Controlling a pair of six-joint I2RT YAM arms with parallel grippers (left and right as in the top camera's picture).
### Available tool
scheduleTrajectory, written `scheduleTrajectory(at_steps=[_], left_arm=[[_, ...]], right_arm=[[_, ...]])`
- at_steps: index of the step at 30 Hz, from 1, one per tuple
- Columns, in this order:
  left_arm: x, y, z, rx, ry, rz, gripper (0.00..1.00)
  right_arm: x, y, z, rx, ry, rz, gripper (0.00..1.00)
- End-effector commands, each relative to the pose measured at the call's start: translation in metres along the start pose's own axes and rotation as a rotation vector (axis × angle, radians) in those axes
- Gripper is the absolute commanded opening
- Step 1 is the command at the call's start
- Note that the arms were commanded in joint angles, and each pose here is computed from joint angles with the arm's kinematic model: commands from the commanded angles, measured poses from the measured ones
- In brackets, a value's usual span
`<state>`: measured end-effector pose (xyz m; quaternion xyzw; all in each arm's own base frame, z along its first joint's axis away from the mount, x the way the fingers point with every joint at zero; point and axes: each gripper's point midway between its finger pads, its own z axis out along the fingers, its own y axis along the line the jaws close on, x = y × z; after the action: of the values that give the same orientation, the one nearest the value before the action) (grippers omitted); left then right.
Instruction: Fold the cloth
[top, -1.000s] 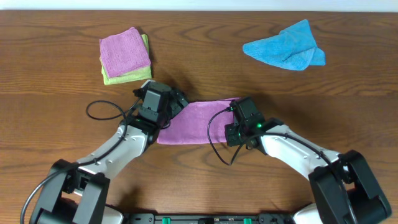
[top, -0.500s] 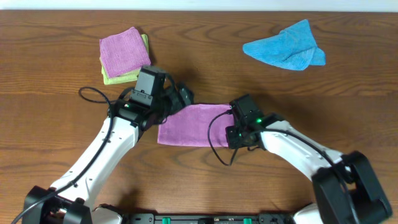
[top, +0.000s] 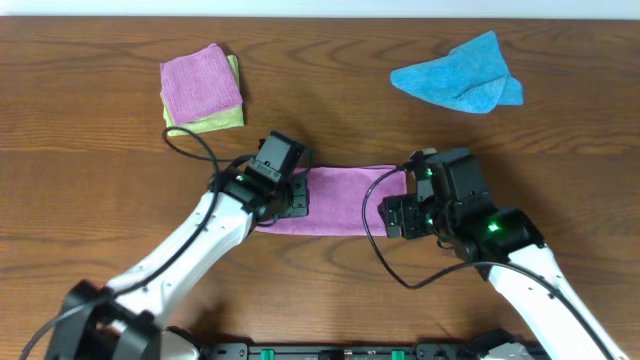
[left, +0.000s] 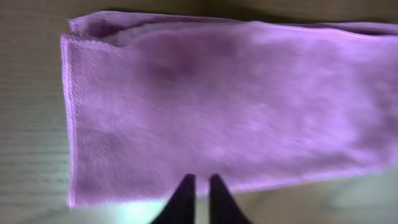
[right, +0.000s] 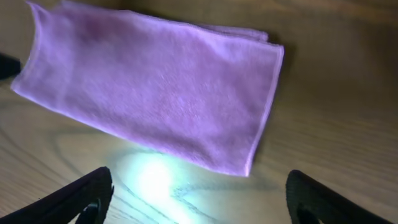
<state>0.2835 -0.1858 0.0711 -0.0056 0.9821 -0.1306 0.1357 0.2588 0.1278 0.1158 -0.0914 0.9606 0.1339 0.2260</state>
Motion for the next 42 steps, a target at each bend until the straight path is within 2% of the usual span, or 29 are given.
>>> scheduleTrajectory(at_steps=[1, 5, 9, 14, 19, 27, 31, 32, 35, 38, 42], left_arm=[[0.002, 0.021, 0.029, -0.118, 0.032, 0.021, 0.06], [0.009, 0.035, 0.059, -0.182, 0.074, -0.039, 0.06], [0.005, 0.035, 0.074, -0.184, 0.064, -0.038, 0.06], [-0.008, 0.034, 0.078, -0.186, 0.006, -0.035, 0.06], [-0.009, 0.037, 0.077, -0.2, 0.002, -0.034, 0.06], [-0.008, 0.036, 0.077, -0.197, 0.003, -0.035, 0.06], [-0.008, 0.036, 0.077, -0.196, 0.004, -0.035, 0.06], [-0.008, 0.036, 0.077, -0.196, 0.004, -0.035, 0.06], [-0.008, 0.036, 0.077, -0.196, 0.004, -0.035, 0.06], [-0.008, 0.036, 0.077, -0.196, 0.003, -0.035, 0.06], [-0.008, 0.036, 0.077, -0.196, 0.004, -0.035, 0.06]], right_arm=[[0.027, -0.023, 0.023, 0.043, 0.069, 0.043, 0.86], [0.02, -0.034, 0.029, -0.005, 0.025, 0.13, 0.86], [0.012, -0.034, 0.029, -0.043, -0.005, 0.114, 0.87], [0.022, -0.029, 0.042, -0.08, 0.053, 0.103, 0.9], [0.037, -0.035, 0.074, -0.084, 0.143, 0.129, 0.92], [0.048, -0.034, 0.099, -0.107, 0.206, 0.209, 0.83], [0.047, -0.036, 0.107, -0.104, 0.207, 0.248, 0.73], [0.047, -0.036, 0.11, -0.101, 0.209, 0.269, 0.65], [0.051, -0.039, 0.118, -0.094, 0.226, 0.314, 0.57], [0.058, -0.041, 0.128, -0.087, 0.249, 0.328, 0.44], [0.059, -0.042, 0.131, -0.085, 0.255, 0.336, 0.05]])
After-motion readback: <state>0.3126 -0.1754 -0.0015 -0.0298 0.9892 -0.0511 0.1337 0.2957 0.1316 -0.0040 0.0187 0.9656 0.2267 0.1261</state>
